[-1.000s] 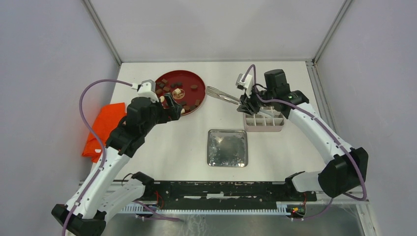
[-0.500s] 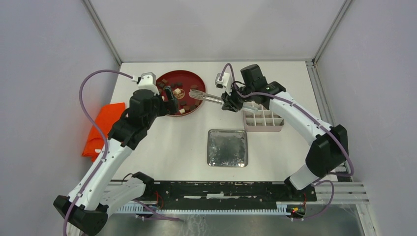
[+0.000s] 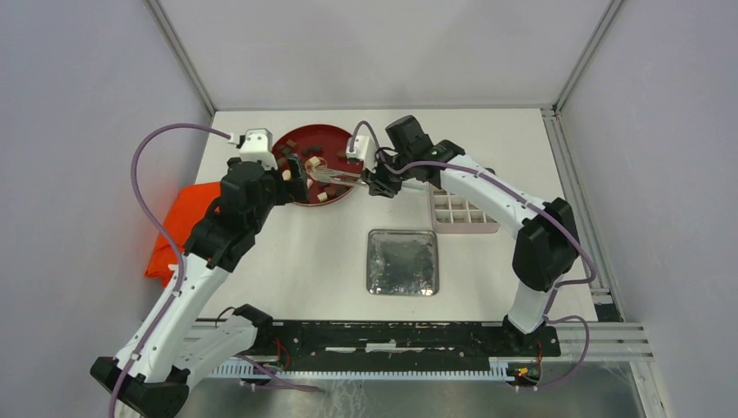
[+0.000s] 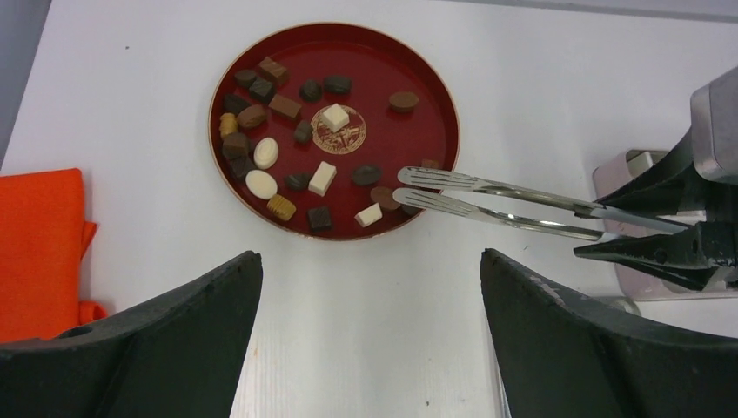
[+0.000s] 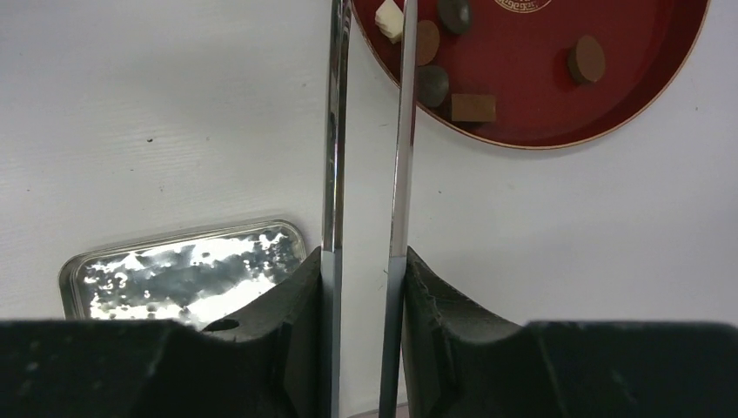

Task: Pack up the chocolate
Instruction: Pick up the fake chocolate from the plate.

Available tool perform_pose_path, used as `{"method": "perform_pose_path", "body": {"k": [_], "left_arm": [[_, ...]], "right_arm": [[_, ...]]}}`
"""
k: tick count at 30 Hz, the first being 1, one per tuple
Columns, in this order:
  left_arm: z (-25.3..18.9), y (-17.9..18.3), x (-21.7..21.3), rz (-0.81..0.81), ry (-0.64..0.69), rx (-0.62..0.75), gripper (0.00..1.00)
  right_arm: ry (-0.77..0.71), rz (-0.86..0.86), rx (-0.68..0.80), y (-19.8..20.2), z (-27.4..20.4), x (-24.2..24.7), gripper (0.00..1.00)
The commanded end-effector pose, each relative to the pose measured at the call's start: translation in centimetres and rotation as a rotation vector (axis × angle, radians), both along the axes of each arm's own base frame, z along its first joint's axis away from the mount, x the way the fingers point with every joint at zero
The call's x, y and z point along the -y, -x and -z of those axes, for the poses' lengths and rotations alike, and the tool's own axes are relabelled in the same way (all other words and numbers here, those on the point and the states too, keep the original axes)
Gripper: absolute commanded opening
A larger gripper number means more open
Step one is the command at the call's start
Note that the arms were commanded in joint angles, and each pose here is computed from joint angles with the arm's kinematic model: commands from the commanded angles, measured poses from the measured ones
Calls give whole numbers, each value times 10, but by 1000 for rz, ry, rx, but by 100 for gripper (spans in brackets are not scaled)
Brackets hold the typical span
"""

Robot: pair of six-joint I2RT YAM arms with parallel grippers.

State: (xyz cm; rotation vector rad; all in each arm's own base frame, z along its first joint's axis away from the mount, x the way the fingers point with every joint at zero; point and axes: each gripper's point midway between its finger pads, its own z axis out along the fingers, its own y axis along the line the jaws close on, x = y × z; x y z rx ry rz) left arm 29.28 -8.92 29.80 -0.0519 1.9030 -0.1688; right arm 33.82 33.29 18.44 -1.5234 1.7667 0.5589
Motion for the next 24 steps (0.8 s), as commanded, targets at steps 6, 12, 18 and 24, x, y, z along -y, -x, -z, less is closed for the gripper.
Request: {"method": "perform_pose_path", "body": {"k": [6, 12, 18, 24], "left_arm": [[4, 4, -24, -45, -110, 105, 100], [19, 6, -32, -61, -155, 122, 100], [51, 2, -35, -103, -168, 41, 99], [66, -10, -14, -97, -27, -18, 96]], "right_arm": [[97, 32, 48, -28, 25, -22, 37], [144, 53, 73, -50, 46, -38, 37], [178, 75, 68, -59, 58, -33, 37], [190, 125, 50, -72, 64, -24, 38]]}}
